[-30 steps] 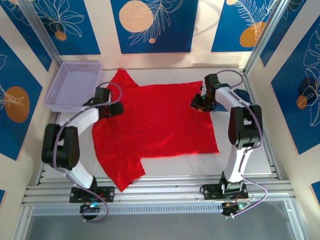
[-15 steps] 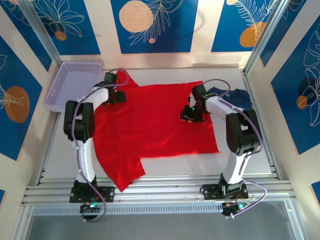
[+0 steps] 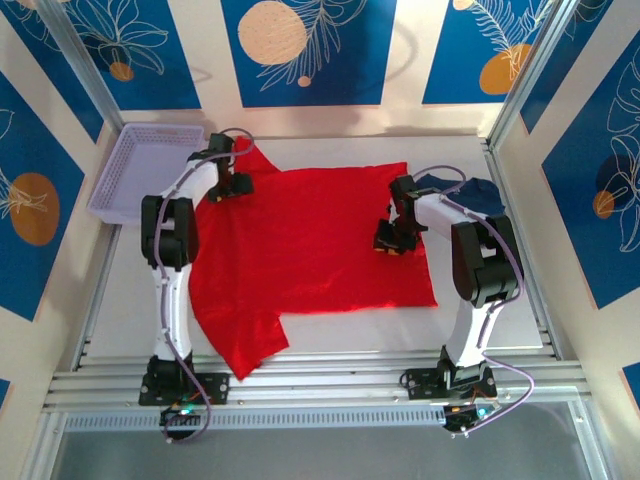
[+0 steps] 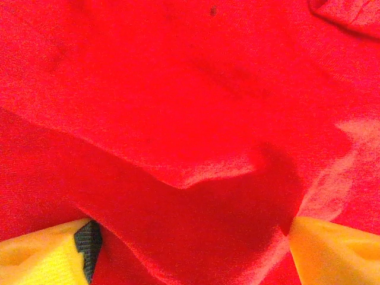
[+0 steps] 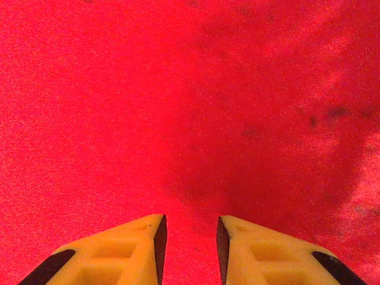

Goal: Fold the inside-out t-shirt

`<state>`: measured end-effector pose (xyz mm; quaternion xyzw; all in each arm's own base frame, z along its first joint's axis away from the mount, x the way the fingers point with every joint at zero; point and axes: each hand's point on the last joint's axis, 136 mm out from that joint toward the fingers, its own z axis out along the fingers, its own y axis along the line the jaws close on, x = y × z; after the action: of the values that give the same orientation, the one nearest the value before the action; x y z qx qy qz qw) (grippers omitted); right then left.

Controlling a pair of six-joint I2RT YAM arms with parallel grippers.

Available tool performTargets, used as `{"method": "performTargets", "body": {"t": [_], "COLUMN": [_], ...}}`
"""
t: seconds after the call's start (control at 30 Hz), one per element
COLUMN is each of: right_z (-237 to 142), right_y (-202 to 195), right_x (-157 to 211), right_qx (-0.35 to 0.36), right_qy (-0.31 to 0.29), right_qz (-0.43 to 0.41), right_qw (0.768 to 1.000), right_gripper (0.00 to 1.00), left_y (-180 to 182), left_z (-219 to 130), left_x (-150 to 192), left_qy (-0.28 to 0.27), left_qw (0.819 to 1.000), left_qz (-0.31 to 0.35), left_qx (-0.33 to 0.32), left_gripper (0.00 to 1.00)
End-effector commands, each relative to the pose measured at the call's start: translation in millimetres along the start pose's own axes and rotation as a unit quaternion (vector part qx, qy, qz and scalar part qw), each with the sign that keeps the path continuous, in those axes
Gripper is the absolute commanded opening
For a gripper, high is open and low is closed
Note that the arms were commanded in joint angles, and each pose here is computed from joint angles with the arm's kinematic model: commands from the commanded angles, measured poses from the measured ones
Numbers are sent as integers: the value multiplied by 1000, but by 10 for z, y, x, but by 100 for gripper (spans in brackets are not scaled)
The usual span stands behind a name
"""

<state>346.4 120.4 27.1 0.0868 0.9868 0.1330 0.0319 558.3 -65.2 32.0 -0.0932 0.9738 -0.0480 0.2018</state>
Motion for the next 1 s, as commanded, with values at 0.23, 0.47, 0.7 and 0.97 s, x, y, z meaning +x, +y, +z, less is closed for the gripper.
{"method": "performTargets", "body": {"t": [0.23,0.47,0.7,0.97], "right_z": [36,-191,-400,-531], "right_y": [-108,45,101,-172], "right_x": [-25,-125,-89,322], "right_qx": [24,-10,-39,-22], "right_qy": [16,-25,-61,-65], "right_qz": [0,-18,-21,13], "right_qw": [1000,999,997,998], "right_gripper": [31,34,37,44], "left_y": [16,-14,27,-129], "left_z": [-32,-531,-1012,-1502], "left_x": [32,-97,168,1068], "left_qy": [23,-21,-64,-80], "left_qw": [1000,1000,997,981], "left_qz": [13,18,-2,-67], "left_qx": [0,8,32,162], "left_gripper": [83,84,84,84]}}
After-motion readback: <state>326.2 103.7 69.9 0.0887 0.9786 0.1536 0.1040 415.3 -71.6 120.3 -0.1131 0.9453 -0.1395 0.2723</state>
